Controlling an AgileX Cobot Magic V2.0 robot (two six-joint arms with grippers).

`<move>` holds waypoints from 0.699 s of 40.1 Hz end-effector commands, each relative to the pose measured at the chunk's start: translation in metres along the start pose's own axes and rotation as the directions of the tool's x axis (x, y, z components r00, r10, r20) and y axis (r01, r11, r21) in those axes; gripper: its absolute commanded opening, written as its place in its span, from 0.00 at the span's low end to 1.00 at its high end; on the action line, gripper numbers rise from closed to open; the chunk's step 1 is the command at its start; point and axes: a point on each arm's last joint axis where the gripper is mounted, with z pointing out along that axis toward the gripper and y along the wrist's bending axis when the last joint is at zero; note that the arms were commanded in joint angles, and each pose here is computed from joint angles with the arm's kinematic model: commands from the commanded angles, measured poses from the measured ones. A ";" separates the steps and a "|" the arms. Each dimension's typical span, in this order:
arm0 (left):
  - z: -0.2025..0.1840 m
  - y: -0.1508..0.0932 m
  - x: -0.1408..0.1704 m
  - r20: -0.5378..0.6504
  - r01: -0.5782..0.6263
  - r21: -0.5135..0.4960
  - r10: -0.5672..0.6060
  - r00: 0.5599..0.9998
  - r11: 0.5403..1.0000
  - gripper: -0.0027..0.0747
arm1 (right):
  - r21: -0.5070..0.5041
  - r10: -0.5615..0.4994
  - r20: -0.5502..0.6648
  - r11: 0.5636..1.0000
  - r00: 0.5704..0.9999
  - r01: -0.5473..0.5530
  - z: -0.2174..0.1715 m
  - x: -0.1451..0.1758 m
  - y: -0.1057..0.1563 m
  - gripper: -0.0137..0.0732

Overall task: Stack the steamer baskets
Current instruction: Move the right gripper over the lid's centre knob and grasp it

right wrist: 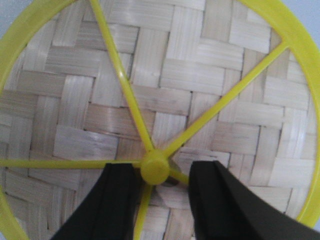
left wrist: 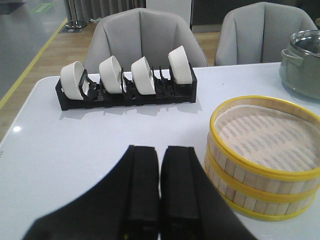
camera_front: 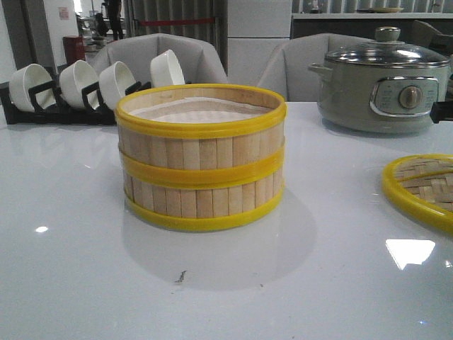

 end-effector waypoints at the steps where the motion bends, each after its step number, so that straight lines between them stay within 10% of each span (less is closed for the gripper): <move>1: -0.003 -0.001 -0.015 0.109 0.002 0.015 -0.003 0.994 1.000 0.16 | -0.013 -0.006 0.132 1.000 0.991 0.007 -0.026 -0.016 0.000 0.58; 28: -0.003 -0.001 -0.015 0.109 0.002 0.015 -0.003 0.994 1.000 0.16 | -0.026 0.003 0.167 1.000 0.986 0.001 -0.018 -0.020 0.001 0.58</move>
